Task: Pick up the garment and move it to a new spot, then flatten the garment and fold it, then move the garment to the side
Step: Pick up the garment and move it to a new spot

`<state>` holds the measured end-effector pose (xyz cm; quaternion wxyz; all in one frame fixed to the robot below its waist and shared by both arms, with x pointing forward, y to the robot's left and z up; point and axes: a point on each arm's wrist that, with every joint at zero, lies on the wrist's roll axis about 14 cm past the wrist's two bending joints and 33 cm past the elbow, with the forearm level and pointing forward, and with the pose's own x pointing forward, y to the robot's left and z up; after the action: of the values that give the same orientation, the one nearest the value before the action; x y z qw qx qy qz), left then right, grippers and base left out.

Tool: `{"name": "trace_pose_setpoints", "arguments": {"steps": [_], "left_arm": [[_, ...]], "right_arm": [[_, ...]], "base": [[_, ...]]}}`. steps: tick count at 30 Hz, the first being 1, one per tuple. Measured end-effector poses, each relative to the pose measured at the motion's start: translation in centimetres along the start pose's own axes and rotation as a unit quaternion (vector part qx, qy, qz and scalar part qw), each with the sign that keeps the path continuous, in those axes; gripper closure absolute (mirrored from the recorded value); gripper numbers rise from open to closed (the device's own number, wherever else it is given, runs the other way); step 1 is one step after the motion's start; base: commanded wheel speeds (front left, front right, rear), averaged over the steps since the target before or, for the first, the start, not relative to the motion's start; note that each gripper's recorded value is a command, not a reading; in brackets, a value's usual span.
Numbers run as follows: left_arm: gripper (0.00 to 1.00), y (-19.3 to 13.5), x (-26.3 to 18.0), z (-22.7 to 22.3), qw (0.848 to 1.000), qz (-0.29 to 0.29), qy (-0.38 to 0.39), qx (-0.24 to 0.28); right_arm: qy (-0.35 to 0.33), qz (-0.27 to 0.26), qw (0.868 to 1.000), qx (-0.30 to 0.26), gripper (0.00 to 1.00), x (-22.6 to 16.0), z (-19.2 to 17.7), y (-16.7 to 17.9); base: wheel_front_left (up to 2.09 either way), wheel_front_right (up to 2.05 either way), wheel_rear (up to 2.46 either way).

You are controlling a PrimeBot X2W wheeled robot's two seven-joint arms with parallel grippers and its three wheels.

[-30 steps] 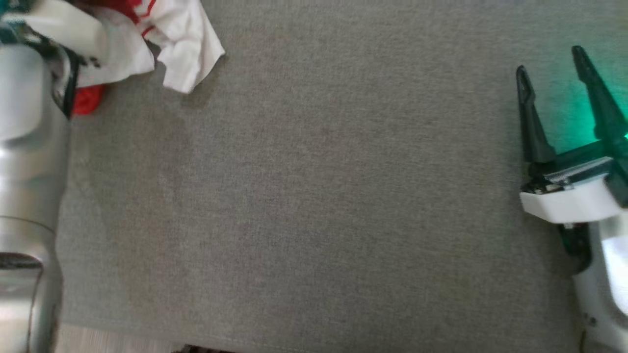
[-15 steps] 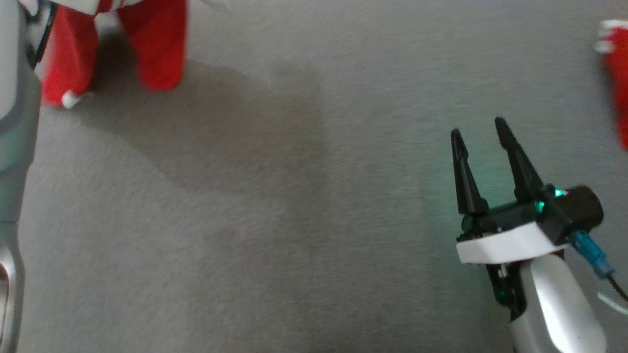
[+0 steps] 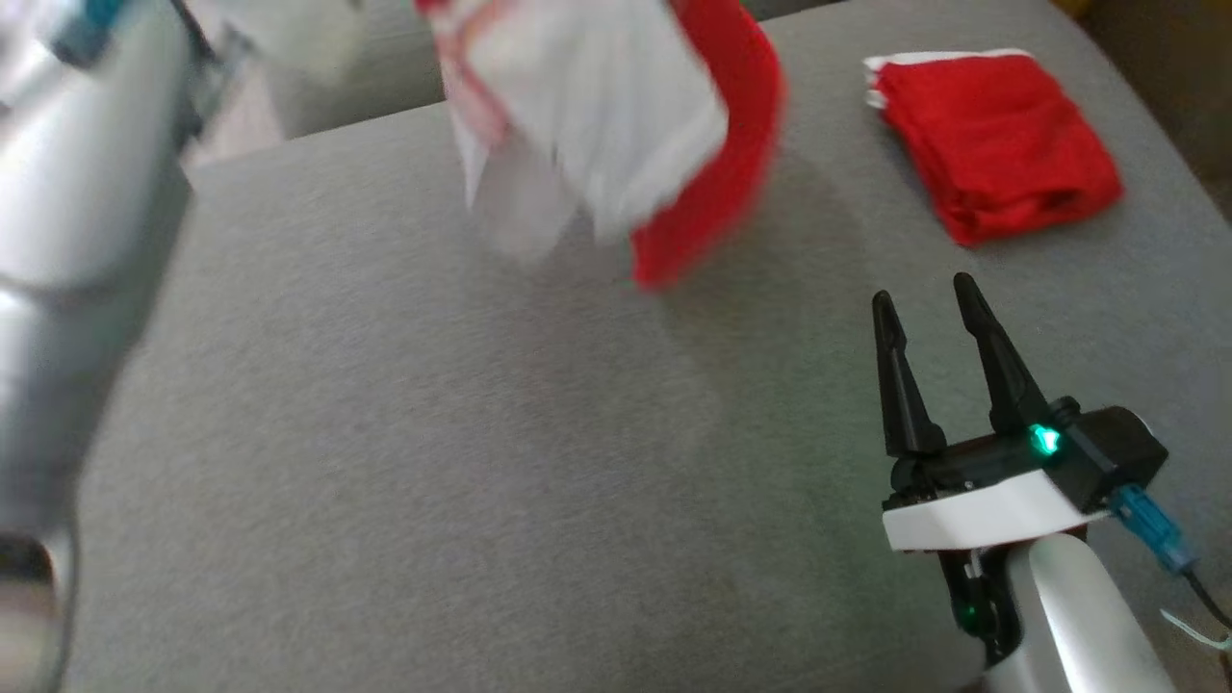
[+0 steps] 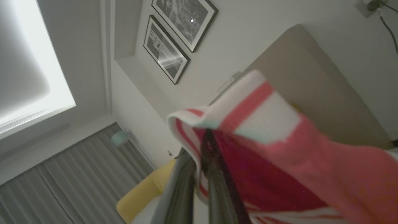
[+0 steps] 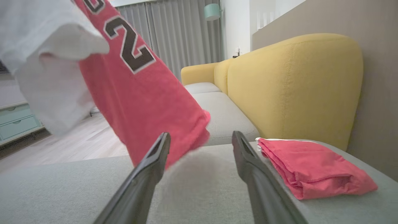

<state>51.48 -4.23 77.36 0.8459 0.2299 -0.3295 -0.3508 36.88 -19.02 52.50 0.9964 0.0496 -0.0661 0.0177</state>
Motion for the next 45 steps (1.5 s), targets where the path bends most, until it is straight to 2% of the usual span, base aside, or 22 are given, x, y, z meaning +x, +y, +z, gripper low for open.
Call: {"name": "trace_pose_setpoints", "arguments": {"steps": [4,7,10,11,12,15,19,22,27,30,34,36,42,45], "left_arm": [[1.0,-7.4,-2.0,-5.5,0.993,-0.061,0.059,-0.078],[1.0,-13.8,-6.8,-12.2,0.971,-0.099,0.154,-0.151],[1.0,-18.4,-12.2,-17.4,0.945,-0.097,0.236,-0.204],[0.65,-19.3,-13.6,-18.5,0.939,-0.089,0.255,-0.213],[0.0,-19.8,-14.7,-19.5,0.934,-0.078,0.272,-0.219],[0.0,-19.5,-16.5,-21.1,0.923,-0.018,0.303,-0.238],[0.0,-18.6,-18.8,-20.9,0.911,0.056,0.32,-0.255],[0.0,-18.6,-21.4,-19.5,0.9,0.098,0.328,-0.271],[0.0,-18.2,-27.4,-17.2,0.869,0.181,0.355,-0.292],[0.0,-16.2,-29.2,-14.7,0.86,0.248,0.336,-0.293],[0.0,-13.8,-31.1,-10.9,0.856,0.318,0.299,-0.278],[0.0,-13.5,-31.7,-10.1,0.853,0.333,0.295,-0.273],[0.0,-13.3,-36.0,-7.7,0.833,0.386,0.304,-0.254],[0.0,-13.7,-36.8,-7.3,0.834,0.385,0.311,-0.244]], "right_arm": [[0.003,-0.017,1.0,-0.001,0.0,-0.6,0.0,-1.0],[0.019,-0.019,1.0,-0.001,0.0,-0.5,-1.1,-1.1],[0.042,-0.018,0.999,0.001,0.0,-0.4,-2.6,-1.0],[0.049,-0.017,0.999,0.002,0.0,-0.4,-3.1,-0.9],[0.055,-0.016,0.998,0.003,0.0,-0.3,-3.5,-0.8],[0.068,-0.011,0.998,0.006,0.0,-0.1,-4.5,-0.5],[0.077,-0.004,0.997,0.01,0.0,0.3,-5.2,-0.1],[0.079,0.003,0.997,0.008,0.0,0.2,-5.3,0.3],[0.093,0.015,0.996,0.008,0.0,-1.3,-6.1,1.3],[0.086,0.021,0.996,0.009,0.0,-1.7,-5.7,1.8],[0.075,0.038,0.996,0.007,0.0,-2.1,-4.9,2.8],[0.073,0.042,0.996,0.007,0.0,-2.2,-4.8,3.1],[0.064,0.065,0.996,0.004,0.0,-3.0,-4.2,4.6],[0.064,0.072,0.995,0.005,0.0,-3.3,-4.1,5.0]], "base": [[0.0,0.0,0.0],[0.0,0.0,0.0],[0.0,0.0,0.0],[0.0,0.0,0.0],[0.0,0.0,0.0],[0.0,0.0,0.0],[0.0,0.0,0.0],[0.0,0.0,0.0],[0.0,0.0,0.0],[0.0,0.0,0.0],[0.0,0.0,0.0],[0.0,0.0,0.0],[0.0,0.0,0.0],[0.0,0.0,0.0]]}}
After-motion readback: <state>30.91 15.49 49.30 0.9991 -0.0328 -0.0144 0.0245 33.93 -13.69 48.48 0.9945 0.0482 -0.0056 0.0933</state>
